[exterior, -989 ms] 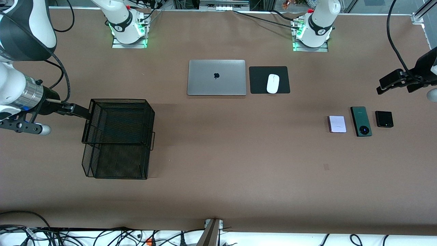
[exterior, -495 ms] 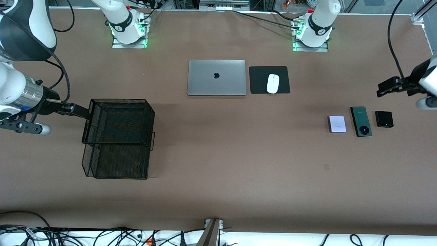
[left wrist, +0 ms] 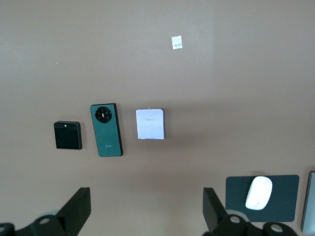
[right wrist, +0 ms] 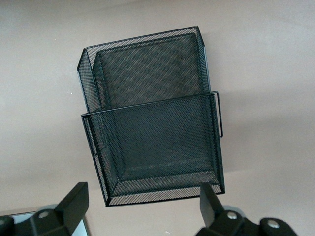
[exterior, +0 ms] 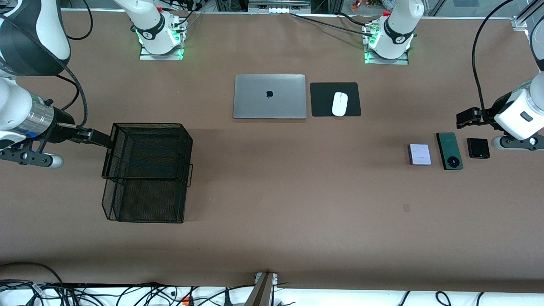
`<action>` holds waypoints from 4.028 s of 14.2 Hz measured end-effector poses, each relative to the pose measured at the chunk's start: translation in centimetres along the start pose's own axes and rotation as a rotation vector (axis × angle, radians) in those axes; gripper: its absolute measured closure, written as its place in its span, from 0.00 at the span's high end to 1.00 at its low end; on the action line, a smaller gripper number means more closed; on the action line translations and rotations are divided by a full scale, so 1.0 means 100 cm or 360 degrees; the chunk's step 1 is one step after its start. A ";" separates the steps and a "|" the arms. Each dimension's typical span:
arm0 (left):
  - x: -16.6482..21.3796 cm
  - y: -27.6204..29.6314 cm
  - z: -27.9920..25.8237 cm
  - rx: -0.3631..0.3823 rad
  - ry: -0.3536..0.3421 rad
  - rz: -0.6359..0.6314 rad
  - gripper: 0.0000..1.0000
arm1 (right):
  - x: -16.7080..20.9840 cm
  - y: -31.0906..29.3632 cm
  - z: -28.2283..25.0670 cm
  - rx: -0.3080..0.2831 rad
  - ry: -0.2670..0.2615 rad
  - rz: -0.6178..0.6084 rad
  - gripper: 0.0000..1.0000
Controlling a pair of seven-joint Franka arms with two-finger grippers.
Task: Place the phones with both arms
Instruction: 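Reach the left gripper down to the white HUAWEI phone, then grasp the white phone with the left gripper and lift it, then carry the white phone to mid-table with the left gripper and release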
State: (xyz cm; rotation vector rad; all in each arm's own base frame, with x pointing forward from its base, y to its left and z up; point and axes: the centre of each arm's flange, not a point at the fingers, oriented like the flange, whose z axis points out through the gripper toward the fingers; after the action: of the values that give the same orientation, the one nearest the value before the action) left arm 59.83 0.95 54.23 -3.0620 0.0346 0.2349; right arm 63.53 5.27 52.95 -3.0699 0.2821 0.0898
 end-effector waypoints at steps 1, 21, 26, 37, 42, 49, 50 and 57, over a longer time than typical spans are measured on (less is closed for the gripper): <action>0.005 -0.001 0.010 0.0007 0.0005 -0.0001 1.00 | 0.000 0.000 0.000 0.0000 0.0000 0.0000 1.00; -0.016 -0.017 0.358 -0.0022 0.0390 0.0032 1.00 | 0.000 0.000 0.001 -0.0001 -0.0004 0.0000 1.00; -0.023 -0.022 0.373 -0.0030 0.0356 0.0020 1.00 | 0.000 0.000 0.001 -0.0001 -0.0004 -0.0001 1.00; -0.029 -0.026 0.398 -0.0043 0.0416 -0.0006 0.88 | 0.000 0.000 0.001 -0.0001 -0.0006 -0.0001 1.00; -0.028 -0.027 0.395 -0.0043 0.0403 -0.0006 0.86 | -0.001 -0.001 0.001 -0.0001 -0.0006 -0.0002 1.00; 0.036 0.021 0.325 -0.0087 0.0249 -0.0007 0.85 | -0.001 -0.001 0.001 -0.0001 -0.0006 -0.0002 1.00; 0.044 0.036 0.311 -0.0102 0.0247 -0.0026 0.85 | -0.001 -0.001 0.001 -0.0001 -0.0006 -0.0002 1.00; 0.051 0.238 0.282 -0.0156 0.0198 -0.0242 0.85 | -0.001 -0.001 0.001 -0.0001 -0.0006 -0.0002 1.00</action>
State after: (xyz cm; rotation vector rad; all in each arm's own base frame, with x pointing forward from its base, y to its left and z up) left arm 59.93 -20.83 24.04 -3.1516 -0.2084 0.0379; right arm 63.48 5.35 52.88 -3.0704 0.2797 0.0954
